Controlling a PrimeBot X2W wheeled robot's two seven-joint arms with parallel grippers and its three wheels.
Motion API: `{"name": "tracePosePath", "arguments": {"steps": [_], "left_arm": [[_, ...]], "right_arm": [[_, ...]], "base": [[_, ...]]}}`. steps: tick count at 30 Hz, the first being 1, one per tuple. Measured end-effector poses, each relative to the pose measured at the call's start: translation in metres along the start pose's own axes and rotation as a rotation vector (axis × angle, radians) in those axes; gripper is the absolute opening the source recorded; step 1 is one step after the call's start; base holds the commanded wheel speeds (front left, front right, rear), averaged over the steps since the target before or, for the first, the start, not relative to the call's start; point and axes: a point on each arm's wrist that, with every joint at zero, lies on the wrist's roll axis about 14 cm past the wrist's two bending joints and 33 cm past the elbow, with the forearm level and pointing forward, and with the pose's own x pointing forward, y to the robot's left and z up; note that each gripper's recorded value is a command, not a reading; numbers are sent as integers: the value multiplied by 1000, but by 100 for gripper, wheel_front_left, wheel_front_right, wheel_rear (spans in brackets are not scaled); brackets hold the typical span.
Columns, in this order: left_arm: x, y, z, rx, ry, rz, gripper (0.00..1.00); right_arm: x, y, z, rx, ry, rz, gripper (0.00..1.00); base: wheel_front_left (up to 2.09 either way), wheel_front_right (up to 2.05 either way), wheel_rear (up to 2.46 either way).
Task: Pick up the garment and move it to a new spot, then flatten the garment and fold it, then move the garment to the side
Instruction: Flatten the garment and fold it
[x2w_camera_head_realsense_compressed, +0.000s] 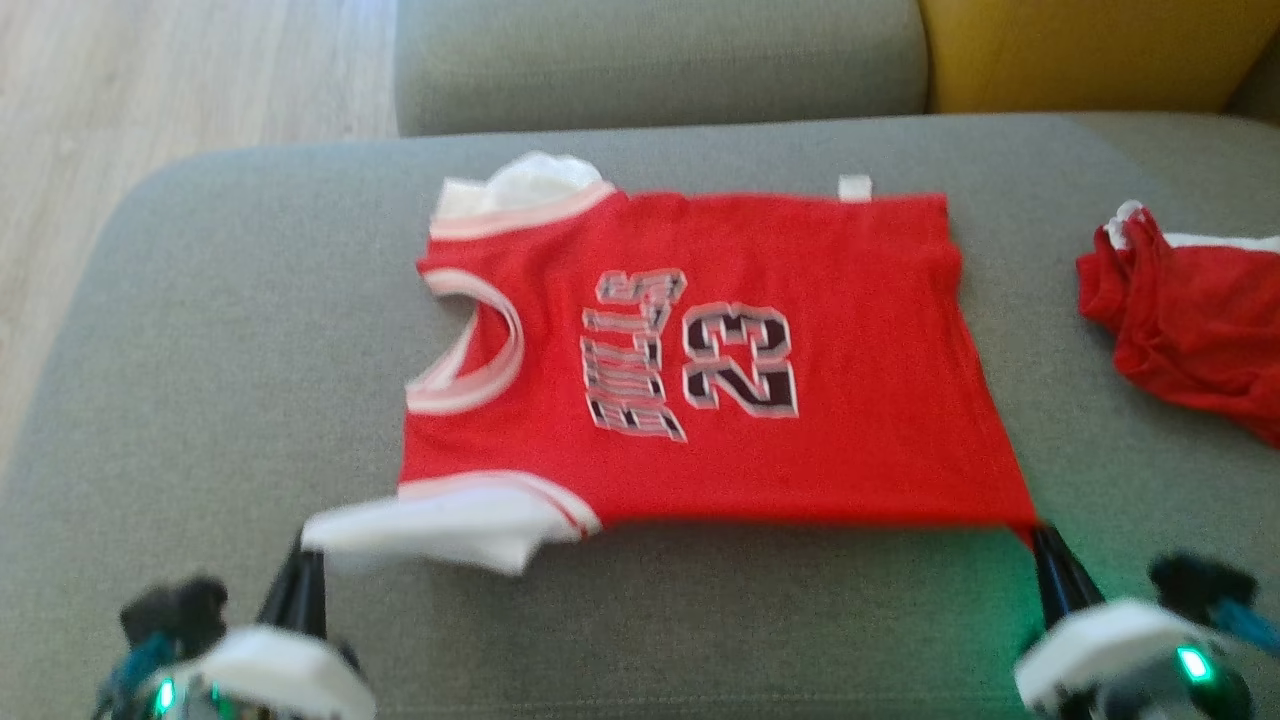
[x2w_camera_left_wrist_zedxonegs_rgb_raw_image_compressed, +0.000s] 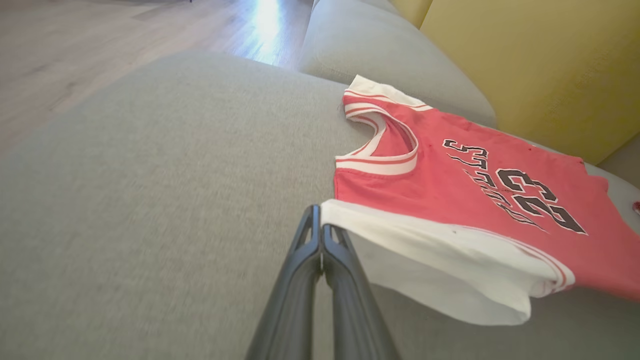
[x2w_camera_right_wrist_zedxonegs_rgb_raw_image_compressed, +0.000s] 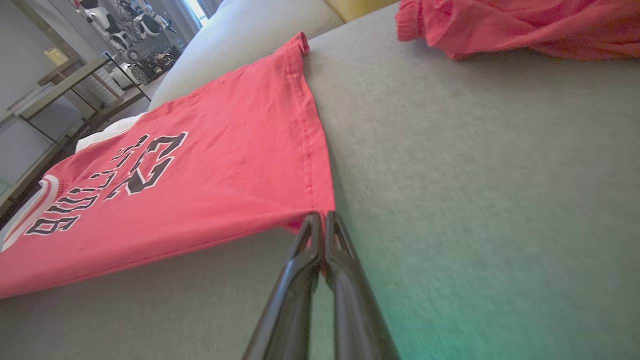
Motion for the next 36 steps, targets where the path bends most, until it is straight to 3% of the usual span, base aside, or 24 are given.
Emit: {"name": "tracePosePath", "arguments": {"steps": [9,16,20,29,36], "left_arm": [[-57,2,-2,-17,85,49,0],[-54,-3,-2,-9,135,31,0],[-34,-14,2,10,172,-27,0],[39,-39,31,20,154,-129,0],[88,-44,18,39,221,-163,0]], "right_arm": [[-69,-14,-8,-14,70,-78,0],[-71,-8,14,-46,64,-68,0],[-61,-5,11,-54,95,-62,0],[-1,13,48,-98,43,-18,0],[37,12,35,-111,115,-9,0]], "base": [[0,0,0],[0,0,0],[0,0,0],[0,0,0],[0,0,0]]}}
